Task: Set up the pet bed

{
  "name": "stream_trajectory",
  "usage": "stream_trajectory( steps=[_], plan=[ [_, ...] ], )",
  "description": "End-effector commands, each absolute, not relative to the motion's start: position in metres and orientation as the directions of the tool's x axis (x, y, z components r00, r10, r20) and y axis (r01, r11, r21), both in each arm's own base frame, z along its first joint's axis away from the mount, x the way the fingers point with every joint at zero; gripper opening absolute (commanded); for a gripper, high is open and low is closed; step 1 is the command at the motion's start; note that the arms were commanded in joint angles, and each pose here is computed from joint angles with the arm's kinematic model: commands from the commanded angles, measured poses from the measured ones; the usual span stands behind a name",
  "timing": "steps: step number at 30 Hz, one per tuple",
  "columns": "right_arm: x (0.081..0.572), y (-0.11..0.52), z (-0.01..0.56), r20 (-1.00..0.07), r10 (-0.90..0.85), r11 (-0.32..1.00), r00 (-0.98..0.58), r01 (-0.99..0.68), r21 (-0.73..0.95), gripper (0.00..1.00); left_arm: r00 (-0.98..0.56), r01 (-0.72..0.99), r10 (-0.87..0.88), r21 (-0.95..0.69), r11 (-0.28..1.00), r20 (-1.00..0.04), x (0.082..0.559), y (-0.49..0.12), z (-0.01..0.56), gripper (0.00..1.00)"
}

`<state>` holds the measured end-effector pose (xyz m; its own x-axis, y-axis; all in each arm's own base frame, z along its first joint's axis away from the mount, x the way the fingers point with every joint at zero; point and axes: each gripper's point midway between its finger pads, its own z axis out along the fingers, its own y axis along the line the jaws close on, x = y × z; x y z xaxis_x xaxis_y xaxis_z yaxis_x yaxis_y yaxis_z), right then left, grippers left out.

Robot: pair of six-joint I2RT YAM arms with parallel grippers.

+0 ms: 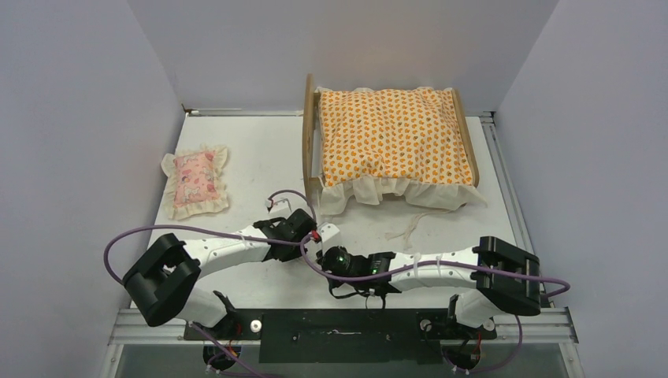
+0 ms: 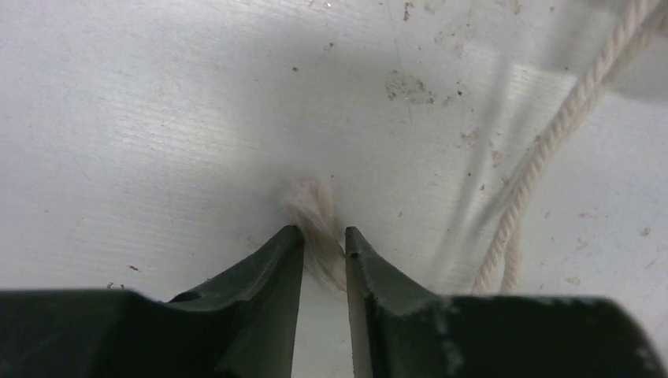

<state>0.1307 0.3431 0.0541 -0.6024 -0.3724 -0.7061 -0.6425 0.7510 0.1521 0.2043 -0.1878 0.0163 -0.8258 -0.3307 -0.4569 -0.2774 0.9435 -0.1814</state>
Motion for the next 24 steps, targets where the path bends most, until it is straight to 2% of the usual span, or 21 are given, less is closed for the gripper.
stream_trajectory(
  steps=[1, 3, 9, 15, 16, 18, 19, 24],
  plan=[
    [0.135, 0.349, 0.063, -0.737, -0.332, 0.741, -0.589, -0.646, 0.182, 0.05, -0.835, -0.347, -0.323, -0.029, 0.937, -0.446, 0.188, -0.158, -0.004, 0.15],
    [0.135, 0.345, 0.066, -0.741, -0.324, 0.744, -0.588, -0.642, 0.184, 0.05, -0.836, -0.366, -0.313, 0.033, 0.93, -0.451, 0.182, -0.142, -0.005, 0.0],
    [0.132, 0.327, 0.069, -0.738, -0.327, 0.749, -0.591, -0.638, 0.179, 0.05, -0.804, -0.434, -0.331, 0.109, 0.894, -0.493, 0.184, -0.1, 0.004, 0.0],
    [0.128, 0.315, 0.072, -0.736, -0.336, 0.74, -0.587, -0.648, 0.179, 0.05, -0.778, -0.468, -0.382, 0.054, 0.882, -0.499, 0.195, -0.087, 0.009, 0.0],
    [0.129, 0.315, 0.073, -0.737, -0.337, 0.739, -0.585, -0.65, 0.177, 0.05, -0.773, -0.456, -0.38, 0.028, 0.89, -0.507, 0.201, -0.092, 0.013, 0.08],
    [0.13, 0.316, 0.074, -0.74, -0.342, 0.733, -0.579, -0.657, 0.176, 0.05, -0.768, -0.413, -0.375, -0.045, 0.909, -0.519, 0.213, -0.108, 0.025, 0.38],
    [0.131, 0.318, 0.075, -0.741, -0.343, 0.729, -0.578, -0.661, 0.178, 0.05, -0.769, -0.382, -0.369, -0.088, 0.92, -0.522, 0.22, -0.119, 0.035, 0.45],
    [0.134, 0.325, 0.081, -0.754, -0.338, 0.711, -0.564, -0.677, 0.188, 0.05, -0.709, -0.233, -0.404, -0.349, 0.908, -0.578, 0.262, -0.175, 0.097, 0.58]
  ],
)
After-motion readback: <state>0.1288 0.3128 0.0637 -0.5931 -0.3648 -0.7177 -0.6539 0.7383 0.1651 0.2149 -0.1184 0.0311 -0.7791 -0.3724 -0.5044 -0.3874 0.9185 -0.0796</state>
